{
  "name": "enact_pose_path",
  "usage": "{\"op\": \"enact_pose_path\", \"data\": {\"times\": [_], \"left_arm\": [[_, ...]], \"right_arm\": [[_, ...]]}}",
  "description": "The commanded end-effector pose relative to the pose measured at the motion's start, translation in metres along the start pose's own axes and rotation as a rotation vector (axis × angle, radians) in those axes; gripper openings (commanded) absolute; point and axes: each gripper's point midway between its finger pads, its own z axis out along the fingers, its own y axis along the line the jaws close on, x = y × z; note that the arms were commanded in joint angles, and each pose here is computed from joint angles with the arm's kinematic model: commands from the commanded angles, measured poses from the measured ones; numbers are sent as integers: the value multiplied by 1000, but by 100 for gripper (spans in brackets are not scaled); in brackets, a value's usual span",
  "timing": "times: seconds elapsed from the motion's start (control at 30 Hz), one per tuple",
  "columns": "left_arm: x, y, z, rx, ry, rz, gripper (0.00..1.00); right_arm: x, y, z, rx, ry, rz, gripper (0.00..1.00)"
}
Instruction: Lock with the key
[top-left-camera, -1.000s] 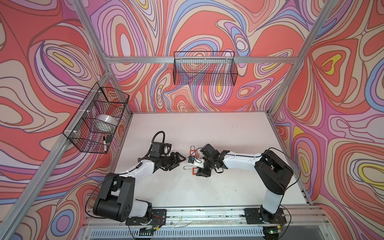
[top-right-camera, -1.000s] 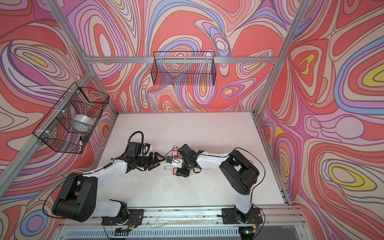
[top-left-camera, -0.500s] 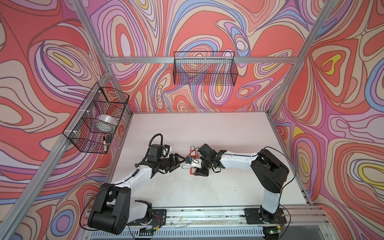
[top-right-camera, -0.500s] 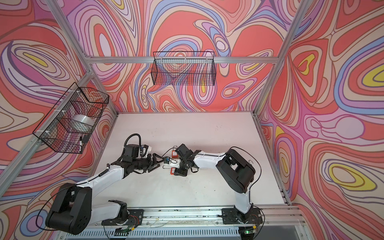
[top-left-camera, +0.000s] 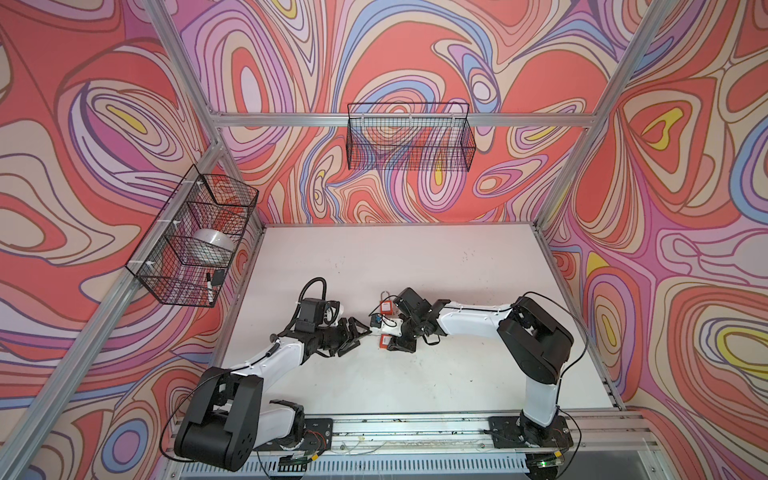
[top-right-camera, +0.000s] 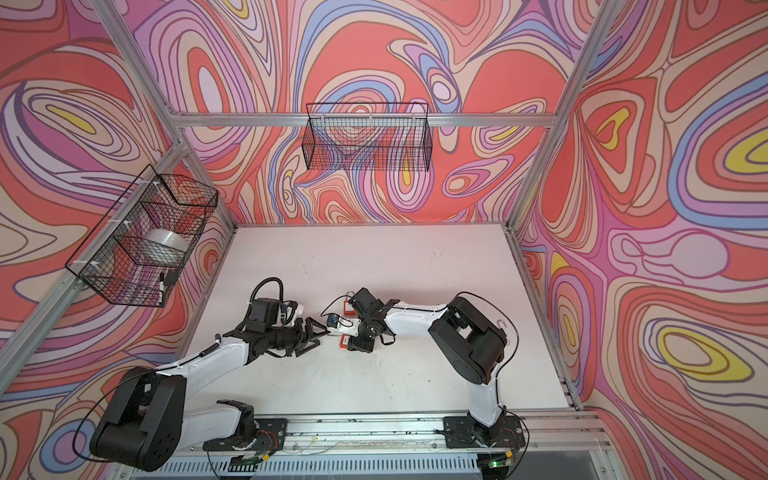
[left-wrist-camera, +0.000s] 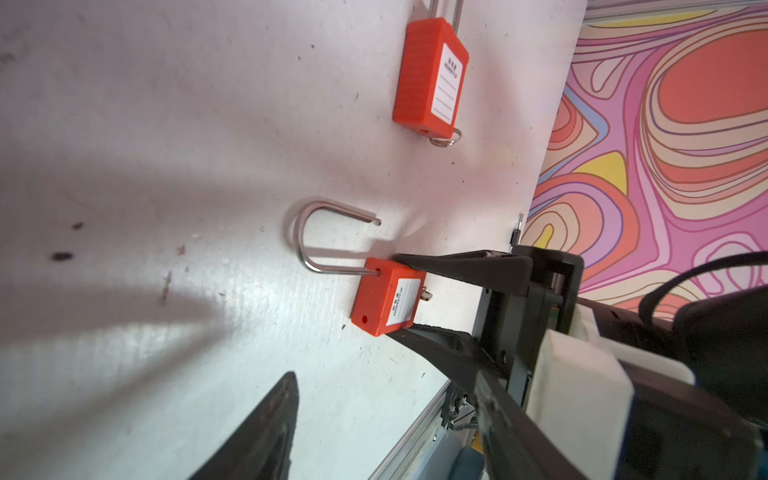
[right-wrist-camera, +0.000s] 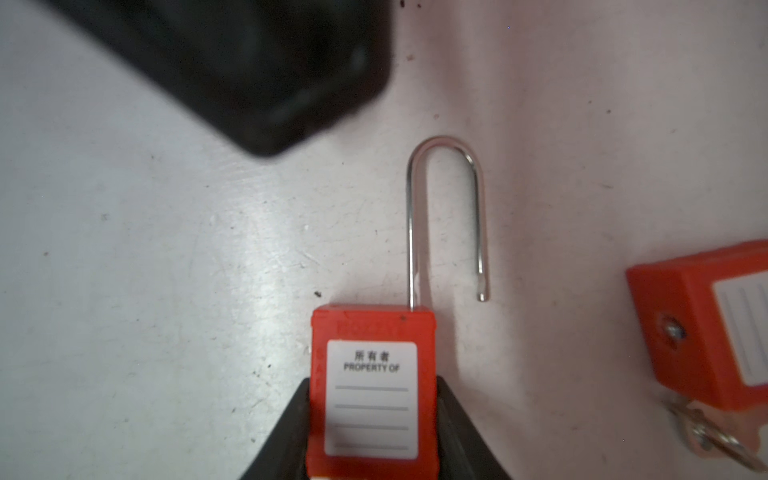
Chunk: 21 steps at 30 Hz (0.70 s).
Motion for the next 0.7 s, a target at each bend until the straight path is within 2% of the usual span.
{"op": "enact_pose_path", "data": {"times": [0.0, 0.17, 0.43, 0.67], "left_arm": [[0, -12, 0, 76, 2, -3, 68], [-5, -27, 0, 134, -2, 4, 68], [-7, -33, 5, 148, 10, 15, 65], [-10, -44, 12, 174, 12, 23, 47]], "right_arm": [[-17, 4, -10, -14, -64, 31, 31], [-37, -1, -21, -13, -160, 79, 31], [-64, 0, -37, -27, -260, 97, 30], [-79, 5, -47, -67, -313, 106, 30]]}}
